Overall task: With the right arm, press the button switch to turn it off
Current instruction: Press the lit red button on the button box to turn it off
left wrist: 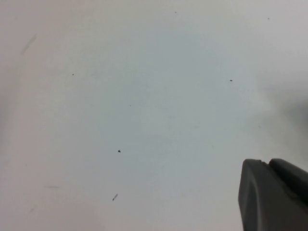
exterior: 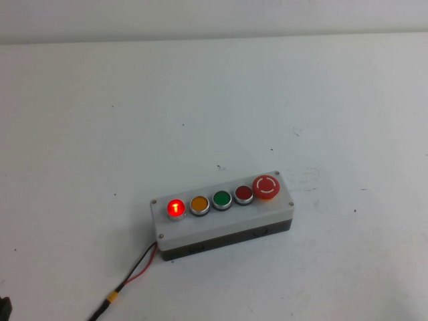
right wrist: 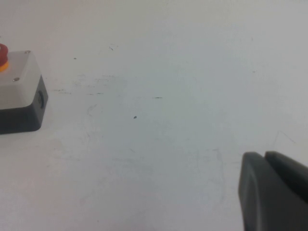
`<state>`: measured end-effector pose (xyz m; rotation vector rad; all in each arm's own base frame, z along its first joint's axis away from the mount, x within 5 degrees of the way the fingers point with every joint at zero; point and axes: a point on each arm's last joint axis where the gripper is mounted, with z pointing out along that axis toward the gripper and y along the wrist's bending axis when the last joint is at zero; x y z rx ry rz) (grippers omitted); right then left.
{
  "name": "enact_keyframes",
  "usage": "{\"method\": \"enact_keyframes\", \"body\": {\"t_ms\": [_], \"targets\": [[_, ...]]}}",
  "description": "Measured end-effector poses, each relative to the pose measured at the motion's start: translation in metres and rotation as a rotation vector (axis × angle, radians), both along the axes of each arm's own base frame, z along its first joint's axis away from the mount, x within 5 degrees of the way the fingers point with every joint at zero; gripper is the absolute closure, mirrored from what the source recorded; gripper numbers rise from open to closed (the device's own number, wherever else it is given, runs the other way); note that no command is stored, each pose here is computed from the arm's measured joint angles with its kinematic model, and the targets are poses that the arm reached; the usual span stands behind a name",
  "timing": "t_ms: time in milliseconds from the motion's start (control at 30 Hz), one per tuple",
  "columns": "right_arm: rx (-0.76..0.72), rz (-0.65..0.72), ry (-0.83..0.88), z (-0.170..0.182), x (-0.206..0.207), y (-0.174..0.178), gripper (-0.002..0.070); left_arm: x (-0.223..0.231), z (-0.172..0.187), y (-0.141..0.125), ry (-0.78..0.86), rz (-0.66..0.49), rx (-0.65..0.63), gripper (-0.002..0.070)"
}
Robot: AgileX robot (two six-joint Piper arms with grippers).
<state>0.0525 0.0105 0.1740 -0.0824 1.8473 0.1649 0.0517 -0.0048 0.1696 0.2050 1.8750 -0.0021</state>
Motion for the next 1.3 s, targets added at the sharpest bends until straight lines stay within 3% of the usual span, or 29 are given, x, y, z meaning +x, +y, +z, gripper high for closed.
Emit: {"method": "enact_keyframes", "body": {"t_ms": [267,400,667,933,1133,1300], "targets": [[0.04,0.001,-0.007,0.001,0.0,0.001,0.0692,0.0,0.0,0.0,0.0,0.0,0.0,0.0677],[0.175,-0.005,-0.054,0.007,0.001,0.003,0.0692,0.0,0.0,0.0,0.0,0.0,0.0,0.0677],[0.603,-0.071,-0.173,0.025,0.003,0.001,0.0692,0.0,0.0,0.0,0.0,0.0,0.0,0.0677],[0.759,-0.116,-0.215,0.03,0.004,-0.003,0.0692,0.0,0.0,0.0,0.0,0.0,0.0,0.0677],[0.775,-0.038,-0.129,0.038,0.001,0.006,0.0692,0.0,0.0,0.0,0.0,0.0,0.0,0.0677],[0.637,0.068,0.035,0.074,0.006,0.019,0.0692,0.0,0.0,0.0,0.0,0.0,0.0,0.0677]]}}
